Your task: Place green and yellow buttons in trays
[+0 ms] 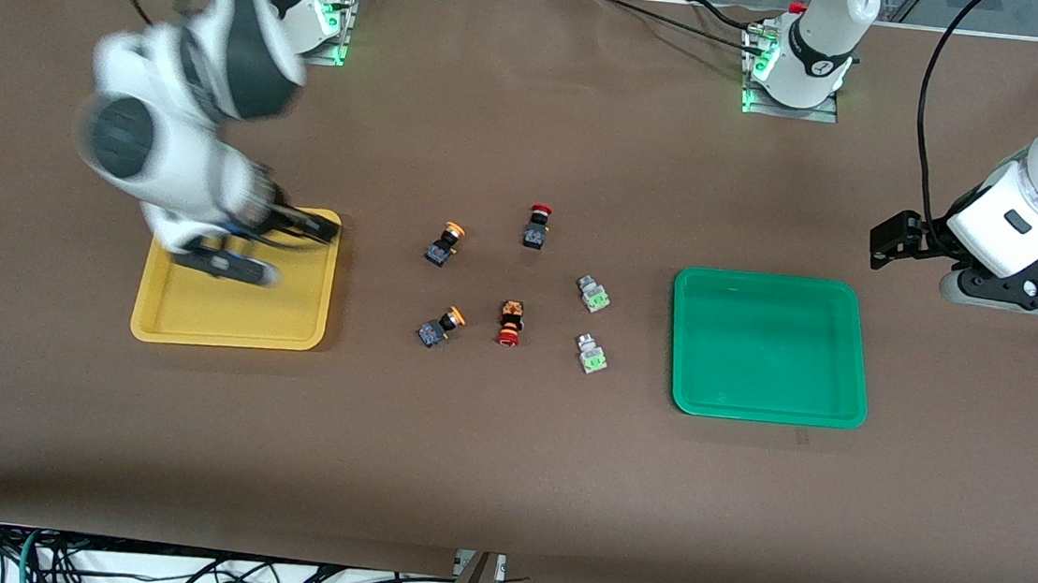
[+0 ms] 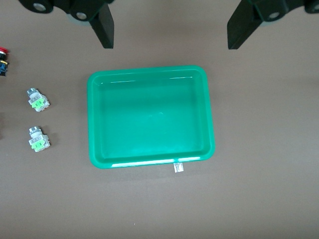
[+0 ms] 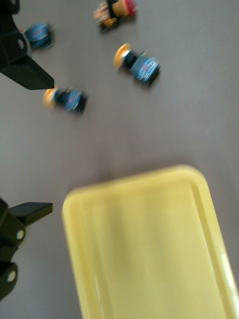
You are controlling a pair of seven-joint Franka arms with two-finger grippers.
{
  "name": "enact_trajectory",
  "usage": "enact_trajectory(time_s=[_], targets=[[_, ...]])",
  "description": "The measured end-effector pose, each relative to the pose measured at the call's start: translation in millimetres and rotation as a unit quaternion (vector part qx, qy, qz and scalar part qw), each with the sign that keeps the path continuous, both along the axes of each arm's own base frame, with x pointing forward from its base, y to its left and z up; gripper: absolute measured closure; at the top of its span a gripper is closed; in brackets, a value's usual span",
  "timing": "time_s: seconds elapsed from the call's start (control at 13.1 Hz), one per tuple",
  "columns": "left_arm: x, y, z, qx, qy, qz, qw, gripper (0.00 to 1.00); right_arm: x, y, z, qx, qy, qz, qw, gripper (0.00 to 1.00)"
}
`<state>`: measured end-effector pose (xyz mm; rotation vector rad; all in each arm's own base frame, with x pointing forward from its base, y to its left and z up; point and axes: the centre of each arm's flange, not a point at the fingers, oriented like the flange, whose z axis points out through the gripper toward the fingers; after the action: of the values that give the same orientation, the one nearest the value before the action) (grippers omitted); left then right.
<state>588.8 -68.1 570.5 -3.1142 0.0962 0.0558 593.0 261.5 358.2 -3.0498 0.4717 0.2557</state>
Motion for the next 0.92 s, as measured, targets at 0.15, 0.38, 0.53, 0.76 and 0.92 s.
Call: enact_trajectory(time_s=[0.15, 0.38, 0.53, 0.76, 0.92], targets=[[0, 0, 0, 0.0, 0.001, 0.0, 1.0, 0.0, 16, 56, -63, -0.008, -0.011, -0.115, 0.993, 0.0], [0, 0, -2, 0.0, 0.003, 0.0, 1.0, 0.0, 41, 75, -122, -0.003, -0.024, -0.198, 0.98, 0.0], [1, -1, -4, 0.0, 0.005, -0.001, 1.0, 0.0, 48, 78, -139, 0.008, -0.04, -0.239, 0.97, 0.0], [1, -9, -7, -0.001, 0.008, -0.01, 1.0, 0.0, 35, 102, -168, 0.008, -0.045, -0.249, 0.967, 0.0], [-1, -31, -11, -0.002, 0.013, -0.03, 0.999, 0.0, 28, 110, -184, -0.008, -0.057, -0.229, 0.972, 0.0]])
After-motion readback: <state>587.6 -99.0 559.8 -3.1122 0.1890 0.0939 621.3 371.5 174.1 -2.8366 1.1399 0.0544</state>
